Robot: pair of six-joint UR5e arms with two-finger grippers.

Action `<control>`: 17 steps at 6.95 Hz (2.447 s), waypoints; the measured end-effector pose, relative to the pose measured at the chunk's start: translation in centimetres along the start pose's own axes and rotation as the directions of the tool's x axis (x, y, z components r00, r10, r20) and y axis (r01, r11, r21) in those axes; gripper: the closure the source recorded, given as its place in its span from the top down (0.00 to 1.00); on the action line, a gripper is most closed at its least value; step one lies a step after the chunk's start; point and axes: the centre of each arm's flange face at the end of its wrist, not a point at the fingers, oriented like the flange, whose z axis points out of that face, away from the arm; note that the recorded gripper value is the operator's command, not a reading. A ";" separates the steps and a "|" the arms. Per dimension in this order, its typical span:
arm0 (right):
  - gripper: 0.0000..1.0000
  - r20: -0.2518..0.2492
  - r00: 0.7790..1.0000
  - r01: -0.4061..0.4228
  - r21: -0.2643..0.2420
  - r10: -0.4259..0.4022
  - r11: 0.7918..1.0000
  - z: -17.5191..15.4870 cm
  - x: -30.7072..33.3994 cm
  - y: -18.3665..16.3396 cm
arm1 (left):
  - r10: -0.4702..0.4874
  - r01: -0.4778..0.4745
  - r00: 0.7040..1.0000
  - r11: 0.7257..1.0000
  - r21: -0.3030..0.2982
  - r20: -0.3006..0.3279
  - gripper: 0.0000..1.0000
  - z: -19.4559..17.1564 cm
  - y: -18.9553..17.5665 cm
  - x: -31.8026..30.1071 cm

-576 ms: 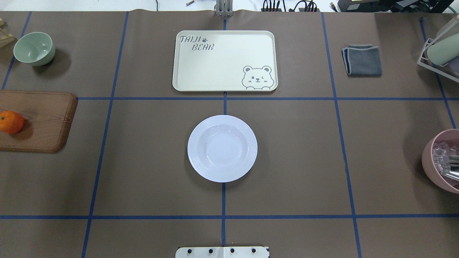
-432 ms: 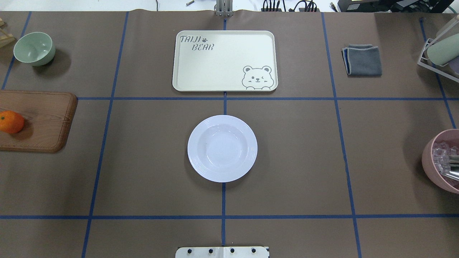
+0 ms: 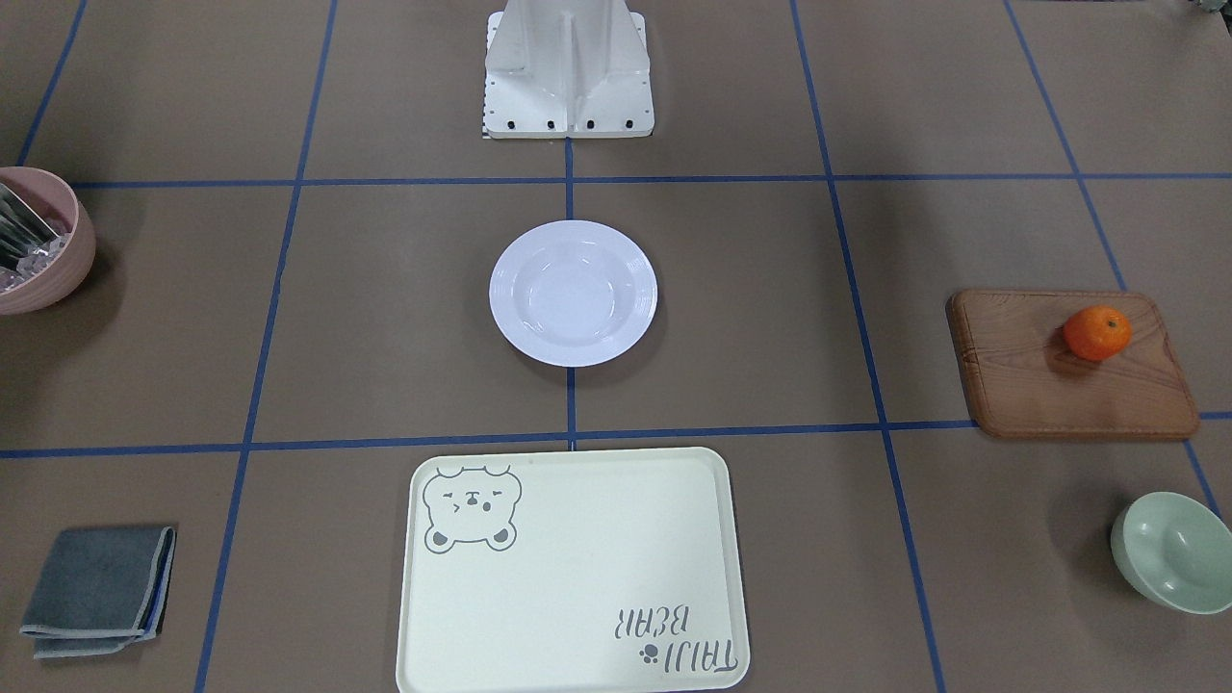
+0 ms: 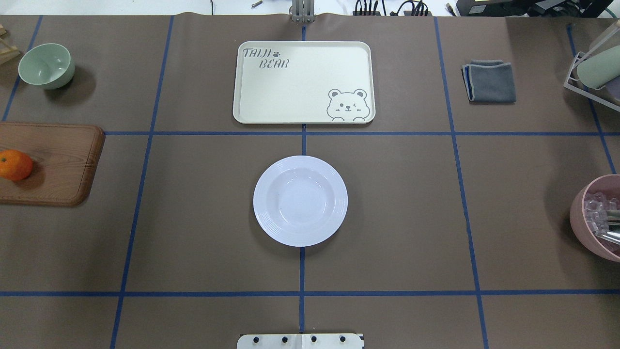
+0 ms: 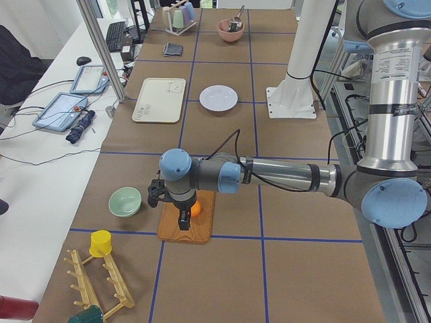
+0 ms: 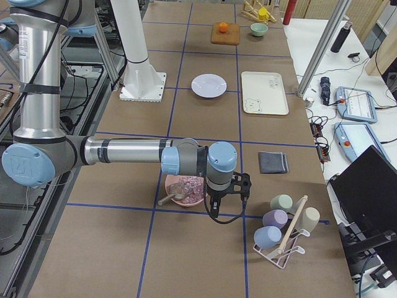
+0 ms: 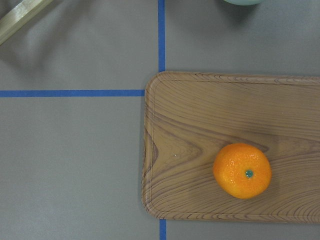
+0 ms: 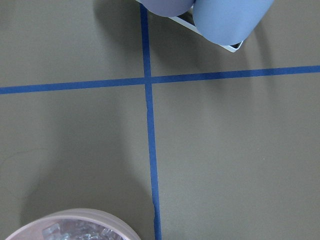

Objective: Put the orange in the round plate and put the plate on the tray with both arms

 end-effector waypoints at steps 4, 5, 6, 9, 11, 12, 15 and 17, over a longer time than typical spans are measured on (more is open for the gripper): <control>1.00 -0.001 1.000 -0.002 0.000 0.002 1.000 0.0 0.0 0.0 | 0.007 -0.008 1.000 1.000 0.005 0.005 0.99 -0.1 0.0 0.1; 1.00 0.001 1.000 -0.002 0.001 0.002 1.000 0.0 0.0 0.0 | 0.009 -0.009 1.000 1.000 0.006 0.005 0.99 -0.2 -0.1 0.1; 1.00 0.004 1.000 -0.002 0.001 0.002 1.000 0.0 0.0 0.0 | 0.010 -0.010 1.000 1.000 0.007 0.004 0.99 -0.2 -0.2 0.3; 1.00 0.005 1.000 0.003 0.009 -0.003 1.000 -0.3 -0.3 -0.3 | 0.073 -0.073 0.997 0.997 0.027 -0.003 0.99 -0.8 -2.0 3.1; 1.00 0.009 1.000 0.018 0.022 -0.018 1.000 -0.8 -1.1 -1.3 | 0.146 -0.146 0.989 0.989 0.019 -0.011 0.99 0.6 -4.2 6.5; 1.00 0.010 1.000 0.017 0.019 -0.017 1.000 -0.6 -1.0 -1.6 | 0.151 -0.151 0.988 0.988 0.003 -0.014 0.99 2.2 -5.1 7.1; 1.00 0.013 1.000 0.001 0.006 -0.001 1.000 0.0 -0.6 -1.9 | 0.040 -0.038 0.999 0.998 0.055 -0.028 0.99 10.0 -6.4 7.4; 1.00 0.019 1.000 -0.019 0.009 0.019 1.000 -0.2 -0.9 -2.1 | 0.043 -0.043 0.999 0.997 0.064 -0.009 0.99 13.5 -5.9 8.6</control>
